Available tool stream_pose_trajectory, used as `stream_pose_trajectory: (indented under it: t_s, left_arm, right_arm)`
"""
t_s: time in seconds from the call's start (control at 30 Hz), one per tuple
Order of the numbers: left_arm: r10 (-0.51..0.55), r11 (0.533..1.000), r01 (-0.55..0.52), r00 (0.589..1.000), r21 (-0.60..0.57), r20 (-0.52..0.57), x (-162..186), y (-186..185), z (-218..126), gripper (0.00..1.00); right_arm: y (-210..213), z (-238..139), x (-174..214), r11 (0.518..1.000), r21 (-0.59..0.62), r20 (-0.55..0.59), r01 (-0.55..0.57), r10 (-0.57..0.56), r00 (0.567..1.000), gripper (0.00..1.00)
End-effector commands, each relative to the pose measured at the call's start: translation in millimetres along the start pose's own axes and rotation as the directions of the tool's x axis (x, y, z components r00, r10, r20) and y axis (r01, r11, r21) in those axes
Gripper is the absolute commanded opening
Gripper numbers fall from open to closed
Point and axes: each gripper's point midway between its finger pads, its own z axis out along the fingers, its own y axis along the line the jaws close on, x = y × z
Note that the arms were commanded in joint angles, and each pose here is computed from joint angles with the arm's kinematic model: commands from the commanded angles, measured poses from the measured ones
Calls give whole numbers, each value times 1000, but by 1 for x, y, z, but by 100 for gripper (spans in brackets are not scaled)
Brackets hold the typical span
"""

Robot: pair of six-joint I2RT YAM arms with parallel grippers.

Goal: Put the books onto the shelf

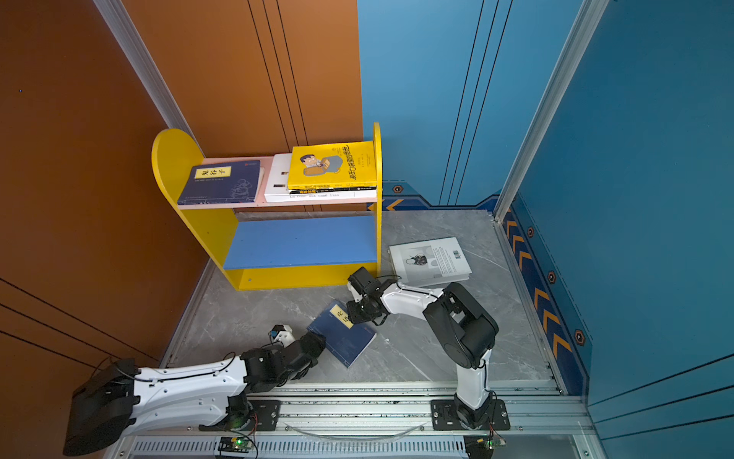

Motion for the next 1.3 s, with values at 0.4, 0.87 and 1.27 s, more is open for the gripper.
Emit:
stream_pose_trajectory:
  t_s: [0.4, 0.87, 1.27]
  left_arm:
    - [69, 980, -54, 995, 192, -70, 19, -55, 26, 73]
    - [69, 950, -69, 998, 304, 11, -5, -78, -13, 56]
    - [45, 993, -43, 999, 112, -18, 4, -44, -2, 49]
  right_arm:
    - [18, 45, 52, 998, -26, -239, 53, -58, 969, 27]
    - [39, 41, 37, 984, -172, -218, -37, -2, 976, 27]
    - [35, 37, 35, 981, -185, -205, -60, 21, 979, 27]
